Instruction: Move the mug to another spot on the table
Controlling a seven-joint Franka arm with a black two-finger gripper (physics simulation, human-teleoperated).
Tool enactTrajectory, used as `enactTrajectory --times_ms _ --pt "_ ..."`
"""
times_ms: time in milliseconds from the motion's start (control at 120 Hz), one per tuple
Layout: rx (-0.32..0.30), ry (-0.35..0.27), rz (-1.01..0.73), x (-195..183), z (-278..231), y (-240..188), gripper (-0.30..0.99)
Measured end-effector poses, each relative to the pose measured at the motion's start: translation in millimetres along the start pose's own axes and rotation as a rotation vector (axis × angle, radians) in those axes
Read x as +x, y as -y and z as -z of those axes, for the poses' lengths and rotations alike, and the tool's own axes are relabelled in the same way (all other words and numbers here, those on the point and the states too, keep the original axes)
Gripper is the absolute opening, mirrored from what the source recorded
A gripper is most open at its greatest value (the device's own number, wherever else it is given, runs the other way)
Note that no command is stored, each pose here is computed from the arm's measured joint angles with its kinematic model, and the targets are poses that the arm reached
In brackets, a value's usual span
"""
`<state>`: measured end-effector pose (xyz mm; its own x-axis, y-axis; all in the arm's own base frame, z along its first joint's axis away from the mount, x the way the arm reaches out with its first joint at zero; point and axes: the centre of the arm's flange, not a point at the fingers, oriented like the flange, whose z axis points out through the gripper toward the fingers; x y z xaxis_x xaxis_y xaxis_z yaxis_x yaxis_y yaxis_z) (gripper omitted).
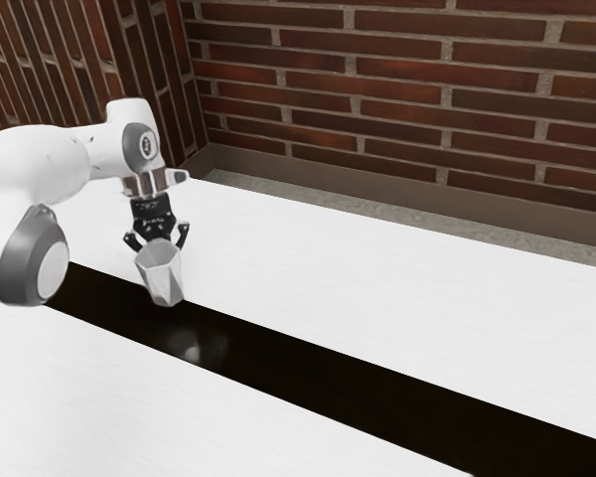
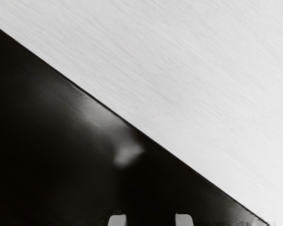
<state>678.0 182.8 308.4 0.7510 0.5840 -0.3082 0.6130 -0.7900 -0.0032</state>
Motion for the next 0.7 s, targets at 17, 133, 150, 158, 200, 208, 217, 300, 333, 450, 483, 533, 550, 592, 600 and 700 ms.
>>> enactTrajectory --times_ms 17,133,150,158,200,208,217,300,333,450,483,533,550,592,600,700 --pt "0.002 0.004 -0.001 -1.9 -1.1 -3.2 -0.03" --pt "0.015 0.028 -0.003 -12.6 -10.8 -20.4 -0.05" --pt "0.017 0.03 -0.004 -14.0 -11.7 -22.9 -0.06" --pt "0.018 0.031 -0.004 -14.7 -12.2 -24.1 -0.06" --pt "0.021 0.037 -0.004 -17.9 -15.0 -29.8 -0.05" --pt "0.021 0.038 -0.005 -18.6 -15.4 -30.9 -0.05" --pt "0.022 0.039 -0.005 -19.3 -15.9 -32.3 -0.05" --pt "0.028 0.049 -0.006 -25.4 -21.6 -43.3 -0.04" --pt "0.03 0.053 -0.005 -27.6 -24.1 -47.2 -0.04" --pt "0.037 0.066 -0.003 -33.7 -34.2 -58.7 -0.04" --pt "0.04 0.069 -0.002 -34.8 -37.3 -61.9 -0.04" --pt "0.043 0.073 0.001 -35.6 -42.6 -65.9 -0.03" --pt "0.044 0.075 0.002 -35.6 -44.6 -67.0 -0.03" --pt "0.046 0.078 0.005 -35.5 -49.1 -69.3 -0.03" --pt "0.046 0.078 0.006 -35.4 -49.9 -69.5 -0.03" --pt "0.051 0.085 0.019 -33.3 -60.0 -71.4 -0.03"
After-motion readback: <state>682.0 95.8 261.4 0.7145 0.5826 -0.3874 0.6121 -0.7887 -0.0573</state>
